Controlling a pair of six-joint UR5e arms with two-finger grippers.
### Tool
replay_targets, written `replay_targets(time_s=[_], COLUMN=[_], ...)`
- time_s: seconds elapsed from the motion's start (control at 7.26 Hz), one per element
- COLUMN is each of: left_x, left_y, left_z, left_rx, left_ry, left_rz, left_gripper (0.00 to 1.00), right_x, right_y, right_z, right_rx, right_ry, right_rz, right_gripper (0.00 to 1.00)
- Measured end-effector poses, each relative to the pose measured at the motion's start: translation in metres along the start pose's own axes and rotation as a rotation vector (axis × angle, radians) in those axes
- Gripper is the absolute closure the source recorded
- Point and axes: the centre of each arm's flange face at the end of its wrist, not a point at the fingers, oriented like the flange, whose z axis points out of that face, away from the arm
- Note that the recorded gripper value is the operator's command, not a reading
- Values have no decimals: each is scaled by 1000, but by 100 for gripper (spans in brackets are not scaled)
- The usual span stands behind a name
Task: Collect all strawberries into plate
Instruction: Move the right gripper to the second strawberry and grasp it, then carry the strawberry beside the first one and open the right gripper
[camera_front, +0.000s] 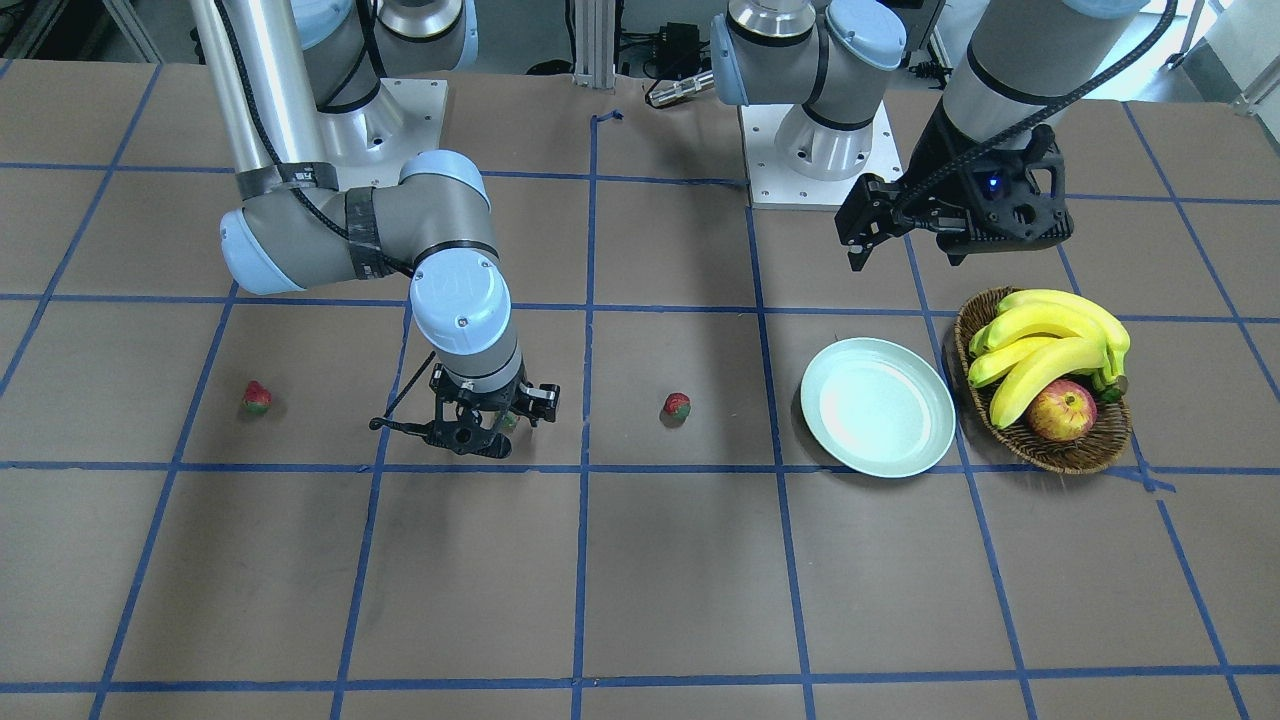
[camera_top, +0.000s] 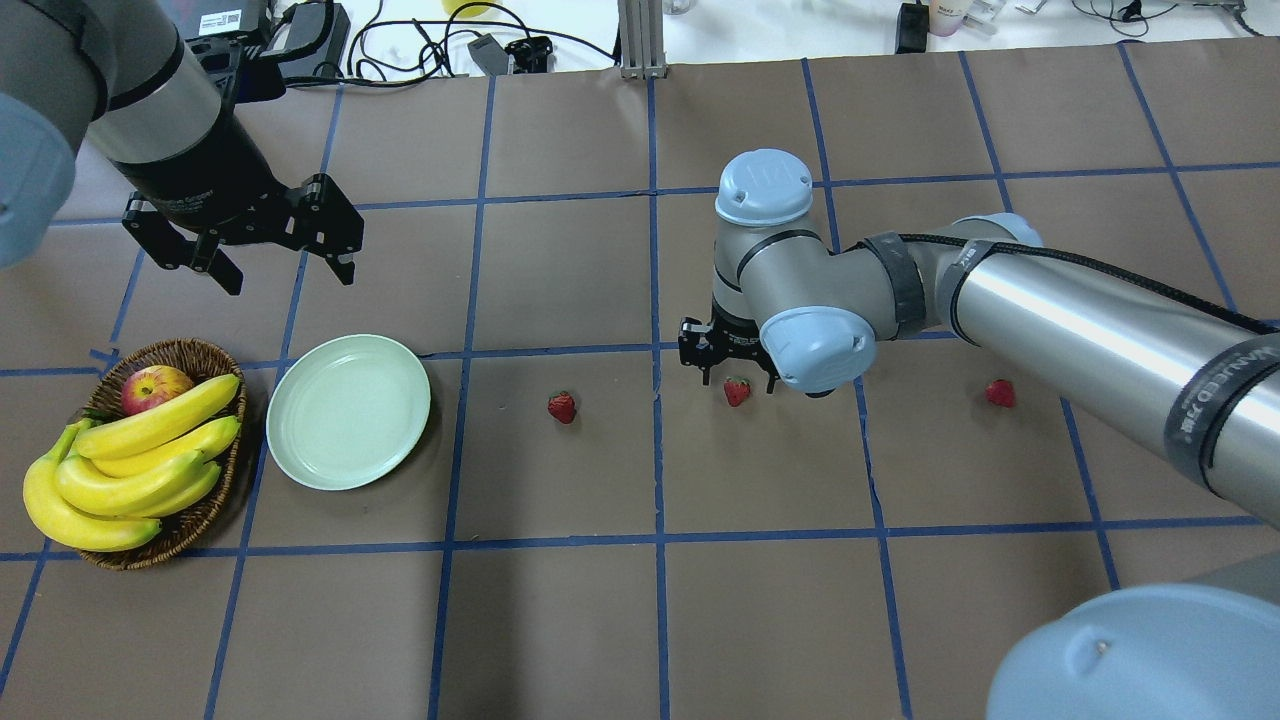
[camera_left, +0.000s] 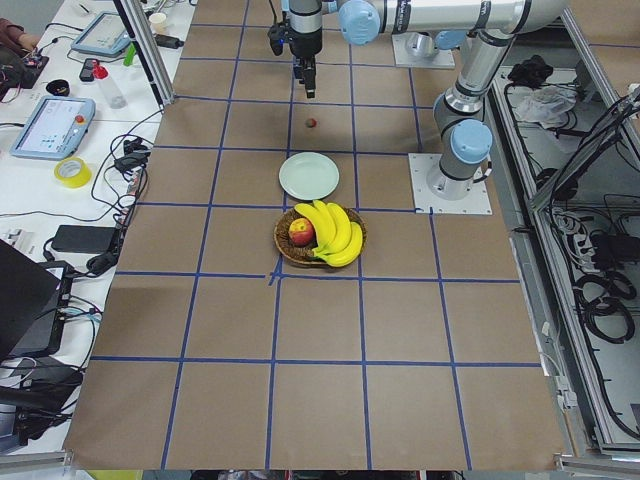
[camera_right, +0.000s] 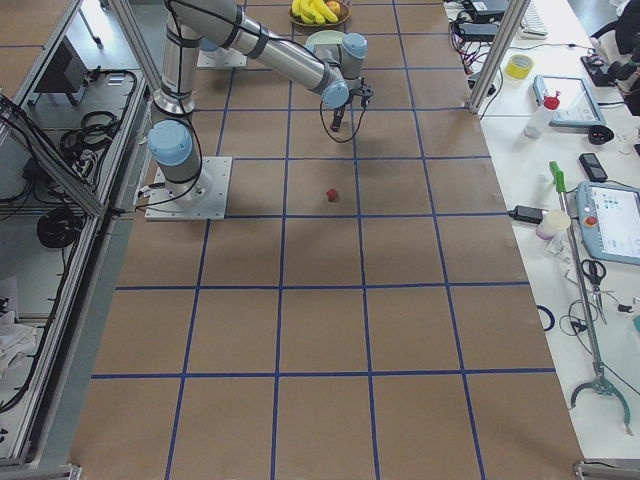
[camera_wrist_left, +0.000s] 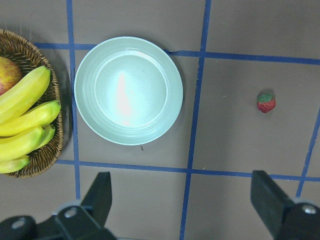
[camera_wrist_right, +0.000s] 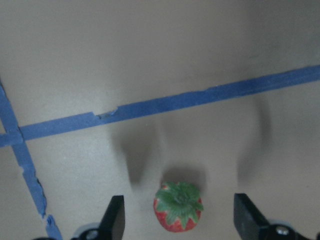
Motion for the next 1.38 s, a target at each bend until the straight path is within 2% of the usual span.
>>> replay_targets(time_s=[0.28, 0.55, 0.69, 0.83, 0.96, 1.24, 1.38], left_x=[0, 0, 0, 0, 0, 0, 0], left_y=[1, 0, 0, 0, 0, 0, 1], left_z=[-1, 0, 1, 1, 2, 2, 1], left_rx=[0, -1, -1, -2, -3, -3, -2], left_ry=[0, 1, 0, 0, 1, 0, 0], left_rz=[-1, 0, 0, 0, 0, 0, 0], left_gripper=[0, 0, 0, 0, 0, 0, 0], right_x=[2, 2, -2, -12, -27, -63, -86], right_y=[5, 5, 0, -4, -3, 7, 14], right_z=[9, 7, -3, -16, -24, -16, -3], right_rx=[-15, -10, 3, 4, -7, -3, 8], right_ry=[2, -3, -22, -85, -173, -275, -307], right_rz=[-17, -33, -34, -21, -4, 22, 33], right_gripper=[81, 81, 81, 87, 86, 81, 61])
